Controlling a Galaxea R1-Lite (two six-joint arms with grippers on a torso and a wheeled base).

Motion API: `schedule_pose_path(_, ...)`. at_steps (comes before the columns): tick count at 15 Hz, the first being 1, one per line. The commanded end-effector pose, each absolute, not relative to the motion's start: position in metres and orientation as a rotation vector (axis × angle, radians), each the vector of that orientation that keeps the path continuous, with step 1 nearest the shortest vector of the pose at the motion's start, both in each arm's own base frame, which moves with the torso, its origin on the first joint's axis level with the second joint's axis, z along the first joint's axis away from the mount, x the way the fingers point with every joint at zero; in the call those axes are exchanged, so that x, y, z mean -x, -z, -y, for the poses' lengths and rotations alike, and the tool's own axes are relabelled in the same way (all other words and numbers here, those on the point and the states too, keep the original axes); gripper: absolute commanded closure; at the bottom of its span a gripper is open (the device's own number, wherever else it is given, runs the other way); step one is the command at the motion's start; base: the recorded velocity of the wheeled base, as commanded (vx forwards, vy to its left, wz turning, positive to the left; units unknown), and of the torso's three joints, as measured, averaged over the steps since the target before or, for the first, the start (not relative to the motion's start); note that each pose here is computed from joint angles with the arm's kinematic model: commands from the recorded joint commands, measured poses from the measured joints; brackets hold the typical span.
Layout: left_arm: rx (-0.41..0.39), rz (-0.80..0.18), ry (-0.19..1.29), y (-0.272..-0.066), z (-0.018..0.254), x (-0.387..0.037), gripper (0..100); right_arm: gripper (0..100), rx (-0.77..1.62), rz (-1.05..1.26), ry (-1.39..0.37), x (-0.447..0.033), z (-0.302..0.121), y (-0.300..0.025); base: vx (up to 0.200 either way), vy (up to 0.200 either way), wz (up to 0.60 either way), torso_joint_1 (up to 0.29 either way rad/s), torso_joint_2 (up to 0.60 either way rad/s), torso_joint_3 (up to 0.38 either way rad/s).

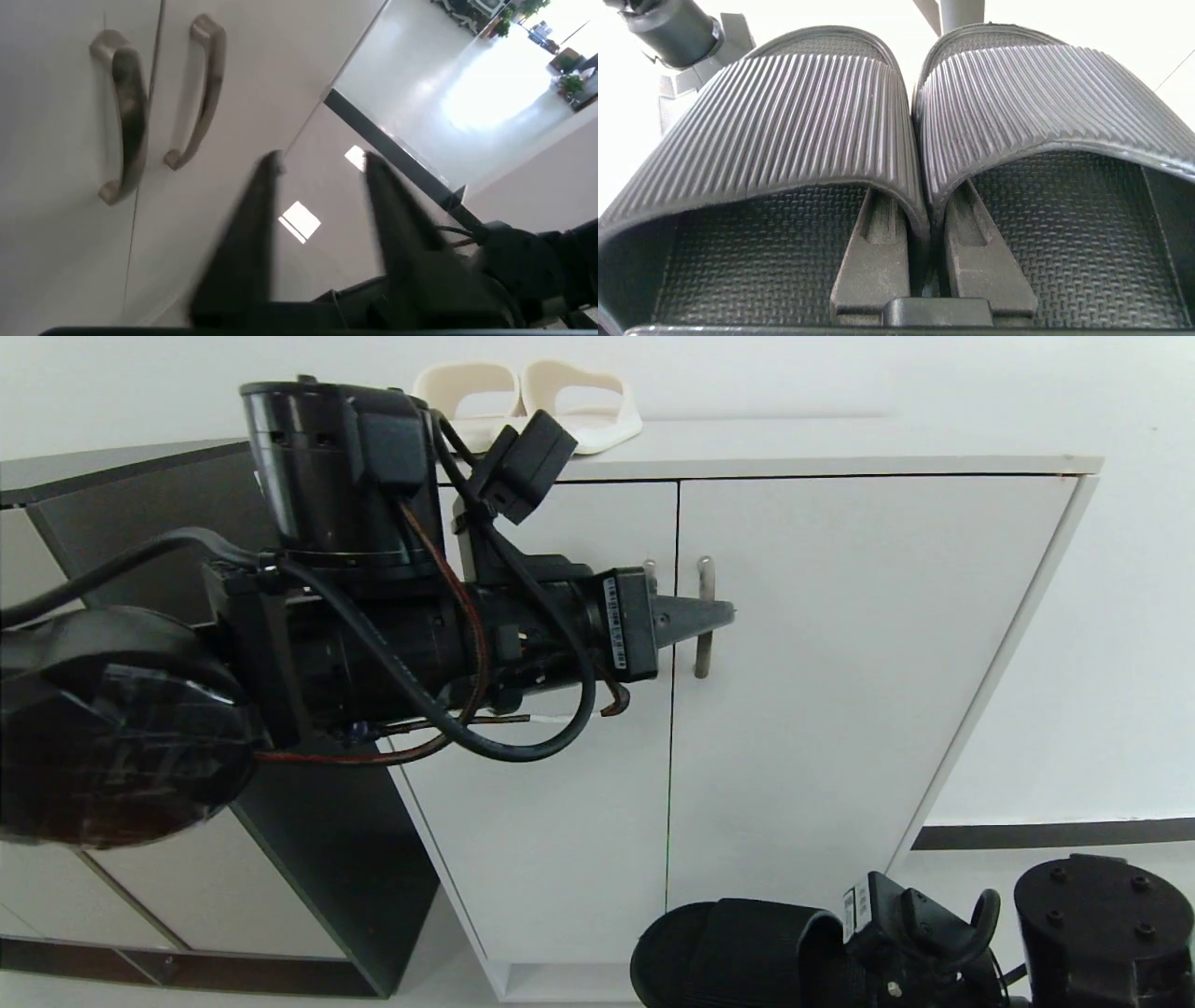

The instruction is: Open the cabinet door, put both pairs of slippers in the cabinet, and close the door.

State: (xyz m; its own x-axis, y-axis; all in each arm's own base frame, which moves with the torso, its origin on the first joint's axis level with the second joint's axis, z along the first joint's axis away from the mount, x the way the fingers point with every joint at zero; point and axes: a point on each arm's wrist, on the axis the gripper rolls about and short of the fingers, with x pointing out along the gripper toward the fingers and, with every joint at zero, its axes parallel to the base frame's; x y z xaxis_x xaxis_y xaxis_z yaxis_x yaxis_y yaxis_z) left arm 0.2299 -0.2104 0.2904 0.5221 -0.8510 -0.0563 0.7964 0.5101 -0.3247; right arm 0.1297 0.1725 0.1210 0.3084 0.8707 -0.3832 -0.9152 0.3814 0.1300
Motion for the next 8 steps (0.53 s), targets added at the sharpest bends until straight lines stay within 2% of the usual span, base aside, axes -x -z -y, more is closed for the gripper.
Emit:
schedule_pose_path(1,0.268,-0.246,0.99,-0.281,0.22,-0.244,0,100,0.118,-0.418,-1.185,-0.129,-0.172,-0.122,0.0,0.0,0.0,0.0,0.0,0.0)
schedule_pose_path(8,0.27,-0.242,0.977,-0.277,0.233,-0.265,0,100,0.118,-0.421,-1.183,-0.13,-0.172,-0.122,0.0,0.0,0.0,0.0,0.0,0.0)
